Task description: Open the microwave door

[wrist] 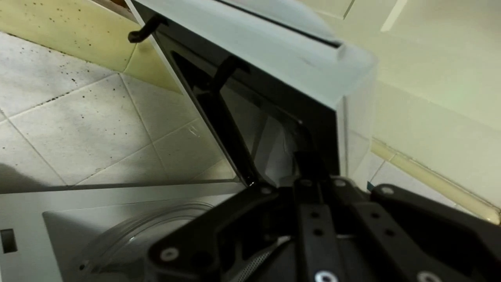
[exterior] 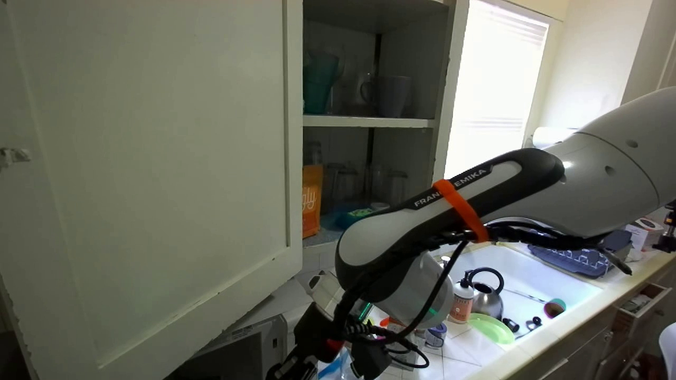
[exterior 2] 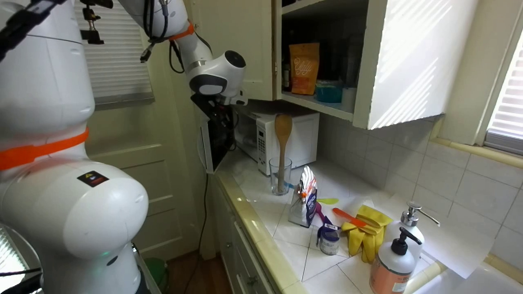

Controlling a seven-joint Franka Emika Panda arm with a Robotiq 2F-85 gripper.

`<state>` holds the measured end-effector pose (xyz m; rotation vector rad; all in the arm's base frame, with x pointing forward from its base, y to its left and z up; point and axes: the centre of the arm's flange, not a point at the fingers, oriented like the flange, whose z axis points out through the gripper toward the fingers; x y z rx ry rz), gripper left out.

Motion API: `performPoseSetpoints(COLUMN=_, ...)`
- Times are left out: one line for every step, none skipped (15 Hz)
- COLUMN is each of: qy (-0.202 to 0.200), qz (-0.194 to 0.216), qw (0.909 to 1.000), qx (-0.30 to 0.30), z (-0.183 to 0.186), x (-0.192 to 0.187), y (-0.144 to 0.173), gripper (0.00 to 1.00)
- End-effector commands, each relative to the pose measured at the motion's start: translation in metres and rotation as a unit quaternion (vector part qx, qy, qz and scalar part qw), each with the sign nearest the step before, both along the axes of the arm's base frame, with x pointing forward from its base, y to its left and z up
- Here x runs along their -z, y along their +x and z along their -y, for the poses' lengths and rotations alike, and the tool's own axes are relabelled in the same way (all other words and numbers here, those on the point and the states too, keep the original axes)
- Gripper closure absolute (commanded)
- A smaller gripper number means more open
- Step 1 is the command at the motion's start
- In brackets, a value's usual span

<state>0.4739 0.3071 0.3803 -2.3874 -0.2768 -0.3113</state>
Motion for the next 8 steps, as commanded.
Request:
performPoseSetpoints(qy=-0.006, qz=-0.002, qw=1.0000, qx=0.003, z=0.003, x=0.008, y=0.002, gripper=1.00)
performPoseSetpoints(qy=-0.002, qz=-0.001, qw=1.0000, qx=-0.001, z=0.004, x=0.008, y=0.001, gripper=1.00)
performPoseSetpoints(qy=-0.004, qz=-0.002, qw=1.0000, qx=-0.001, z=0.004, x=0.008, y=0.000, gripper=1.00)
performPoseSetpoints(qy=-0.004, qz=-0.001, qw=1.0000, qx=-0.005, z=0.003, x=0.008, y=0.001, gripper=1.00)
performPoseSetpoints(qy=0.001, qz=0.000, qw=0.9999, qx=-0.012, z=0.000, x=0.008, y=0.000, gripper=1.00)
performPoseSetpoints(qy=0.000, qz=-0.001, qw=0.9998, qx=-0.021, z=-0.005, x=0.008, y=0.000, gripper=1.00)
performPoseSetpoints(qy=0.000, qz=-0.002, qw=0.9996, qx=-0.029, z=-0.009, x=0.008, y=-0.001, gripper=1.00)
performPoseSetpoints(qy=0.000, qz=-0.003, qw=0.9993, qx=-0.038, z=-0.015, x=0.009, y=-0.002, gripper=1.00)
